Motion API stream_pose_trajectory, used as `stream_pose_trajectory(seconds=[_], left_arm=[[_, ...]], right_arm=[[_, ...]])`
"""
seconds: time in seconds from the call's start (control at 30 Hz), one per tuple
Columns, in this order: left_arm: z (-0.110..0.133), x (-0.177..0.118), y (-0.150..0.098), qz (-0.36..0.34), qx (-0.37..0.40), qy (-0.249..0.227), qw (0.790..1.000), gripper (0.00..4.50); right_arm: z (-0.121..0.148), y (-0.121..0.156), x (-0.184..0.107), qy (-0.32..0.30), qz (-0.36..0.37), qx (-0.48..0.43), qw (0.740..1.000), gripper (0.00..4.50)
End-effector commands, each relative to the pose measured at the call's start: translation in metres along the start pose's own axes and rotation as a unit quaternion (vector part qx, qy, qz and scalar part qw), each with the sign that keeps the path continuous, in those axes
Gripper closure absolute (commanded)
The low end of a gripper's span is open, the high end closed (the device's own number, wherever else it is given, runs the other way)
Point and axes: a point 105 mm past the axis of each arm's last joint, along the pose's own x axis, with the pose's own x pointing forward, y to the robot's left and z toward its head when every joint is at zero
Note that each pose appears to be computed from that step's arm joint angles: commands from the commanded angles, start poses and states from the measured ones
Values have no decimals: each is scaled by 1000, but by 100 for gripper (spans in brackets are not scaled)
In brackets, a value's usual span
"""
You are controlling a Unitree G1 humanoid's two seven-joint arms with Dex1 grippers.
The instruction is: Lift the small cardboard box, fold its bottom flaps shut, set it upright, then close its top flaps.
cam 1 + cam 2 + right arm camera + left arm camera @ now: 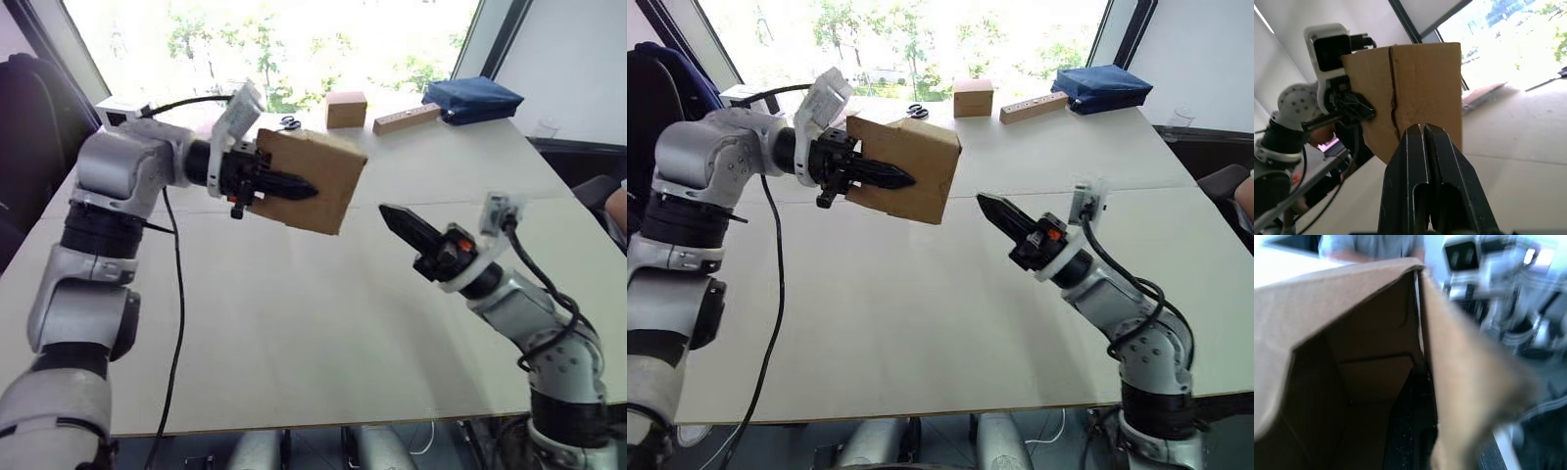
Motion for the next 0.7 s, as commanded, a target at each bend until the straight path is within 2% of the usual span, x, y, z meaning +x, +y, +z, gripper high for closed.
stream_pose_trajectory(seconds=[0.03,0.1,0.17,0.2,0.27,0.37,0.47,0.6,0.7], left_arm=[[-4,0,1,1,79,139,987,450],[-11,7,7,7,104,231,967,450],[-20,13,15,25,126,320,939,450],[-20,19,18,32,133,346,928,450],[-20,32,18,41,128,370,919,450],[-29,42,10,20,147,420,895,450],[-37,51,1,1,134,445,885,450],[-52,60,2,7,112,481,869,450],[-57,70,-4,3,87,487,869,450]], right_arm=[[3,10,-15,62,5,-73,995,445],[-5,13,-27,142,4,-126,982,445],[-13,16,-37,212,6,-172,962,445],[-18,14,-42,244,0,-195,950,445],[-25,8,-49,284,-12,-226,932,445],[-33,8,-50,298,-18,-247,922,445],[-38,15,-46,291,-18,-257,921,445],[-43,21,-44,277,-29,-254,926,445],[-45,22,-44,267,-38,-248,930,445]])
